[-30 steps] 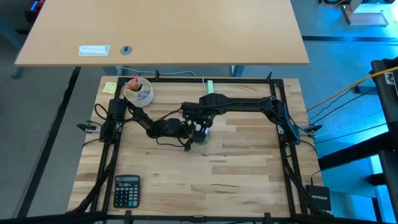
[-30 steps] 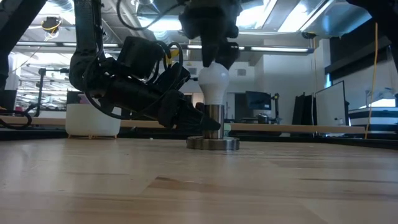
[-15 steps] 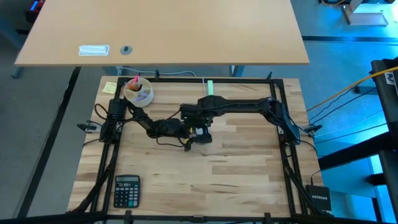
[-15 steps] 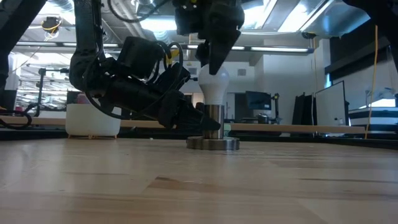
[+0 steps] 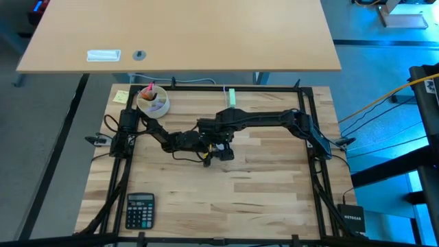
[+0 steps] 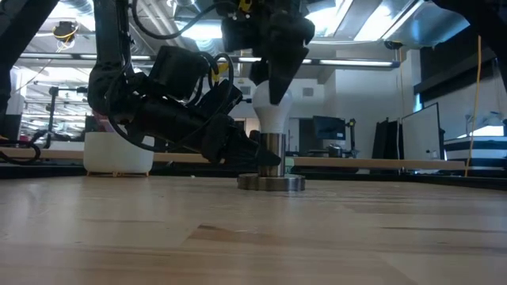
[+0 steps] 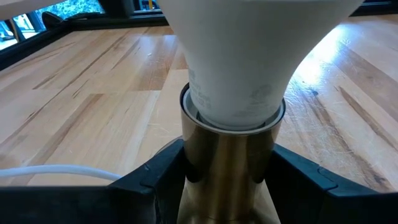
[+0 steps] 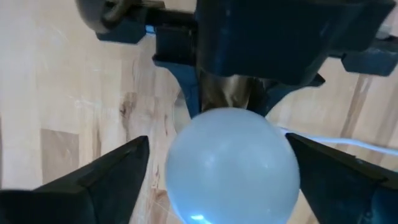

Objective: Screw lightbulb
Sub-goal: Insert the lightbulb into the lamp

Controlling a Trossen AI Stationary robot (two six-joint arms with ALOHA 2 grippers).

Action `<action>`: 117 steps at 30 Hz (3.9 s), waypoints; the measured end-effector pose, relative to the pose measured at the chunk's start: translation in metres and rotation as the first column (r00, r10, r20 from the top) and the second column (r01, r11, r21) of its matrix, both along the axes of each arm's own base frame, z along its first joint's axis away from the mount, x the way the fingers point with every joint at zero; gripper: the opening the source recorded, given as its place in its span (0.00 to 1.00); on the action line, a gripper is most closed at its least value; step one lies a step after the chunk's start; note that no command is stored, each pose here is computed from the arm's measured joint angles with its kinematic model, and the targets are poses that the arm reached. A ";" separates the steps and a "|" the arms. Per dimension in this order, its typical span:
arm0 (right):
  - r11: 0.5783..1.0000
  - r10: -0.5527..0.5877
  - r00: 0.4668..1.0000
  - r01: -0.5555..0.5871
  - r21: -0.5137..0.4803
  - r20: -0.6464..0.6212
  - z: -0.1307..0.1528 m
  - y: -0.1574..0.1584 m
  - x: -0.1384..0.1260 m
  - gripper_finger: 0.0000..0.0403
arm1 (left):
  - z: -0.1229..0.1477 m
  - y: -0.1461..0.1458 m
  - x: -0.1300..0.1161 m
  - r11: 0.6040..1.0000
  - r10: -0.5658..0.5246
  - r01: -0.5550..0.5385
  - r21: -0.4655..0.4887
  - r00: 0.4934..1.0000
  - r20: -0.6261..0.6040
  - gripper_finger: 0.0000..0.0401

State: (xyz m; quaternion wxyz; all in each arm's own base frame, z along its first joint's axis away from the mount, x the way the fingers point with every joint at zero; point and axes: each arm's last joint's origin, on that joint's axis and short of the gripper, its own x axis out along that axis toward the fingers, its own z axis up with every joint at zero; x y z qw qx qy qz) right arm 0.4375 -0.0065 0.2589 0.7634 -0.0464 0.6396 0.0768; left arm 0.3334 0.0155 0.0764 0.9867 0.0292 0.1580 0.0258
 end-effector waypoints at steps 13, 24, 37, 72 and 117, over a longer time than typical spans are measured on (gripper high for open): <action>0.998 -0.060 0.998 0.060 0.002 -0.008 0.000 -0.001 0.000 0.70 | 0.000 0.000 0.000 1.000 -0.003 0.003 -0.003 1.000 0.000 0.47; 0.937 -0.349 0.936 0.350 0.018 -0.042 -0.013 0.005 0.000 0.70 | 0.000 0.000 0.000 1.000 -0.007 0.007 -0.001 1.000 -0.002 0.47; 0.595 -0.796 0.599 0.801 0.065 -0.090 -0.016 0.004 0.001 0.71 | 0.000 0.000 0.000 1.000 -0.008 0.008 0.003 1.000 -0.004 0.47; 0.643 -0.757 0.645 0.764 0.062 -0.099 0.001 -0.001 -0.001 0.79 | -0.001 0.001 0.000 1.000 -0.011 0.011 0.009 1.000 -0.009 0.47; 0.942 0.260 0.961 -0.275 -0.192 -0.098 -0.023 0.022 -0.003 0.69 | -0.002 -0.001 -0.001 1.000 -0.010 0.010 0.002 1.000 -0.022 0.47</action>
